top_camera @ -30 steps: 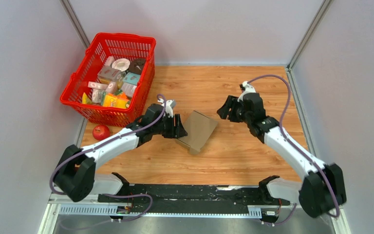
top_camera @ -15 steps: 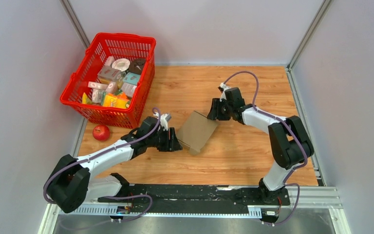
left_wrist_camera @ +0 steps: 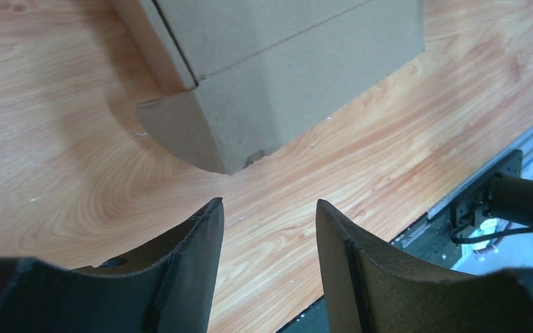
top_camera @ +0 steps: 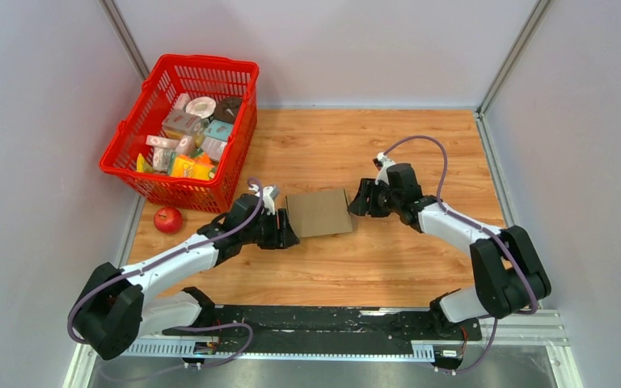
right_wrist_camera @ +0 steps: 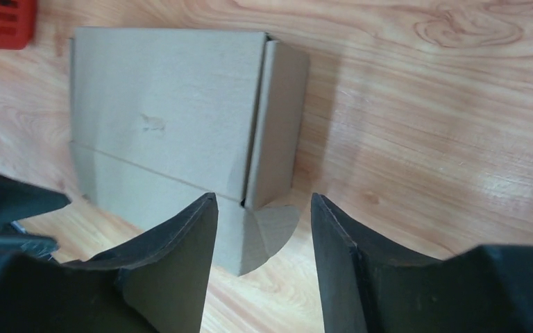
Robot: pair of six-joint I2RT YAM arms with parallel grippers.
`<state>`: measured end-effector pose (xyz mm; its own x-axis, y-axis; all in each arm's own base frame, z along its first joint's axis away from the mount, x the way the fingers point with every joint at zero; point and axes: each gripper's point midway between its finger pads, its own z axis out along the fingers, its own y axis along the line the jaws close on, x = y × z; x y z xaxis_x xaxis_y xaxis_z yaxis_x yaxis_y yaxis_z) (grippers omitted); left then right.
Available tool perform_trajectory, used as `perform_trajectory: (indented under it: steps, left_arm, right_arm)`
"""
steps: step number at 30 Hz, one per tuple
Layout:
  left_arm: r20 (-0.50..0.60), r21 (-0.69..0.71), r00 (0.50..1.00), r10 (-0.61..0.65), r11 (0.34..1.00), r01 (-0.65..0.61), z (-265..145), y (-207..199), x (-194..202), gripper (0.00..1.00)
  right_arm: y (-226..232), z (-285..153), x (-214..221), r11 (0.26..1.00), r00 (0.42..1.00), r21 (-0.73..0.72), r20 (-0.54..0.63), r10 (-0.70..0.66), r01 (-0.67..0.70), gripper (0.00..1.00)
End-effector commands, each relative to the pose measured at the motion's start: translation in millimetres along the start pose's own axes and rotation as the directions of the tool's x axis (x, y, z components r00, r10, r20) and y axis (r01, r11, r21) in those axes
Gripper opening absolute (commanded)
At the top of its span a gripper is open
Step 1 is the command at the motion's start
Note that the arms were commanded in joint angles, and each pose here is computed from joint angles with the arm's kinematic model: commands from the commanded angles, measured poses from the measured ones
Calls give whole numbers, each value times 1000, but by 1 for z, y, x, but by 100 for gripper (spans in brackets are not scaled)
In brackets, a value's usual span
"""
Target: Fold the paper box
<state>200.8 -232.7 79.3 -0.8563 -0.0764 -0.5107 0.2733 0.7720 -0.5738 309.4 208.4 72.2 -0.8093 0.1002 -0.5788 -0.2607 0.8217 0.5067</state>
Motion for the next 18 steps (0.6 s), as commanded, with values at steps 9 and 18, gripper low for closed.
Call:
perform_trajectory:
  steps: [9,18]
  left_arm:
    - [150,-61,987,60,997,-52,-13,12,-52,77]
    - [139,40,990,-11,999,5,22,12,-77,64]
  right_arm:
    - [32,-5,-18,985,996,-169,87,-27,41,57]
    - [22,11,-16,987,995,-160,101,-15,31,45]
